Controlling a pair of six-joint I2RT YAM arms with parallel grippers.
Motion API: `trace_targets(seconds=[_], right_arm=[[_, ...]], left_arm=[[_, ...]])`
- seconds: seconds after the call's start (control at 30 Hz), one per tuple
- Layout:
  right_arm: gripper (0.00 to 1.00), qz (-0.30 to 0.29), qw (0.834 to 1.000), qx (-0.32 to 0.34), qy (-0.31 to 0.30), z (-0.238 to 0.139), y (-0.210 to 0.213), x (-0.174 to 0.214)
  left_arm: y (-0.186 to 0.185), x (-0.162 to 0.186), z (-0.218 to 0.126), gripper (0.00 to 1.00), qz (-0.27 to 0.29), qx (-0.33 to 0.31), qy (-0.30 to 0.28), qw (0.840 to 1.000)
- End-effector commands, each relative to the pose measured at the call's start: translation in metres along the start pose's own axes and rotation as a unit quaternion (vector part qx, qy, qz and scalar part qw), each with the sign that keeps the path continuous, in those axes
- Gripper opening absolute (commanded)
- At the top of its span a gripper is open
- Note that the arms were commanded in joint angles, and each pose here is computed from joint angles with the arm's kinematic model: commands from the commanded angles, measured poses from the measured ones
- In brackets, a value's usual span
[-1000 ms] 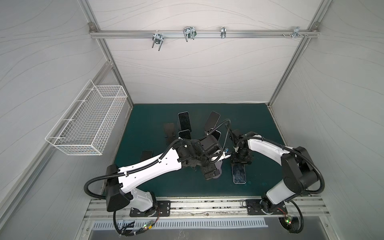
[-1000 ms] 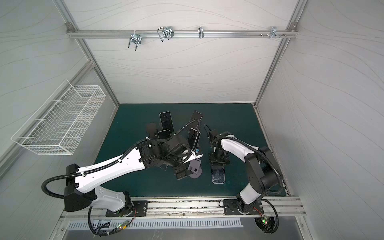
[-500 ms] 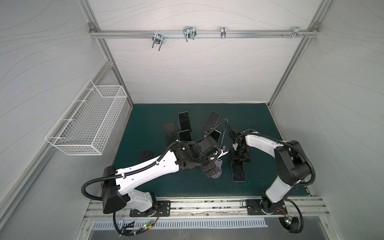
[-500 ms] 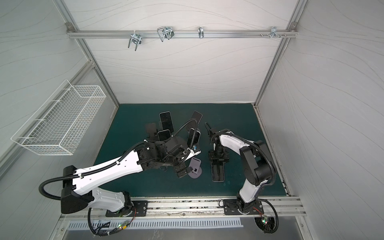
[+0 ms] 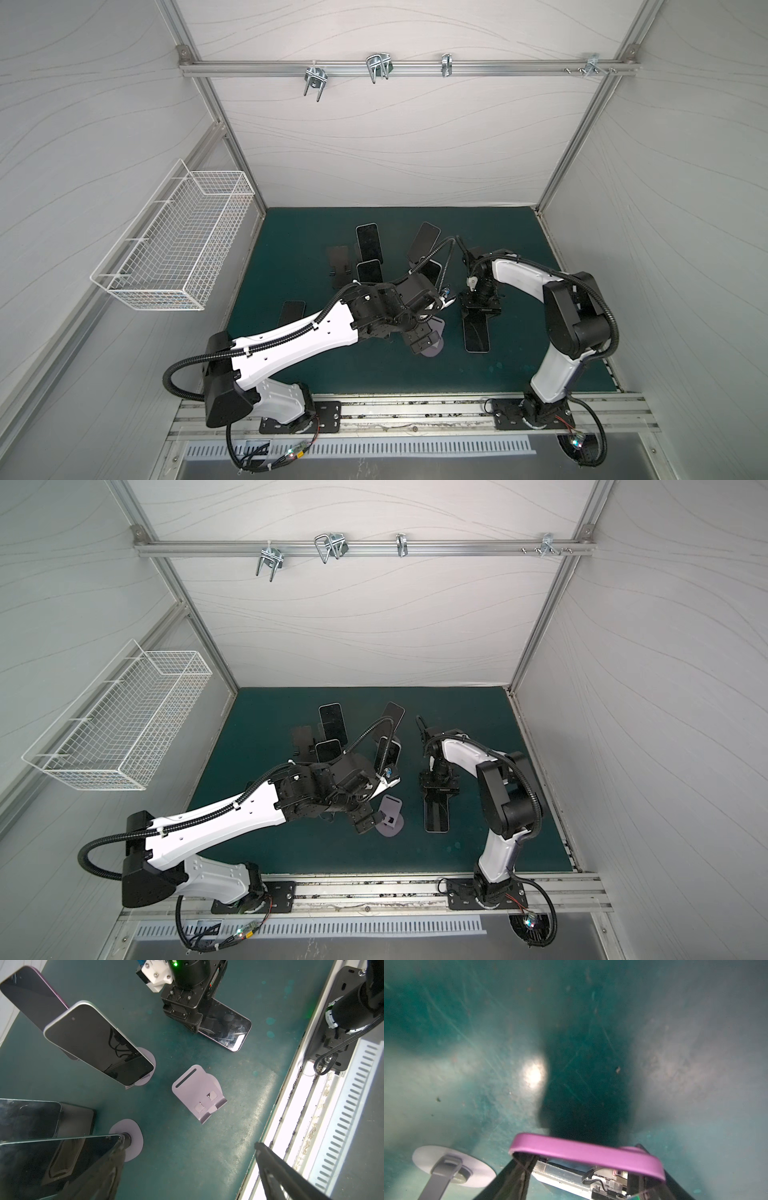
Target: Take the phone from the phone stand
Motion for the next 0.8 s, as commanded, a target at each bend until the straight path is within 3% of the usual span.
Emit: trace_targets(seconds=[0.0,0.4,0.77], right_arm=[[0.62,0.003,1.000,0.000,0.003,0.001,0.001,-0.006],[0.64,0.018,0.999,0.033,0.014,0.014,-0.009,-0.007],[0.77,0.019,0.998,0.053,0.016,0.023,-0.016,0.000]], left_arm=[[0.003,-0.008,-0.008,0.99,-0.008,-0.009,-0.024,1.000],[0.008,-0.005,-0.014,0.99,0.017,-0.023,-0.023,0.999],[0.009,0.000,-0.016,0.99,0.026,-0.026,-0.022,0.999]])
Point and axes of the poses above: each gripper's point midway between its finger pads, its own z axis out along the fingers, its own y axis along the line the jaws close on, x = y × z, the point moved 1 cm from there along -z, back along the fingers, and after that the axes turned 2 degrees about z, right-handed, at the moved point
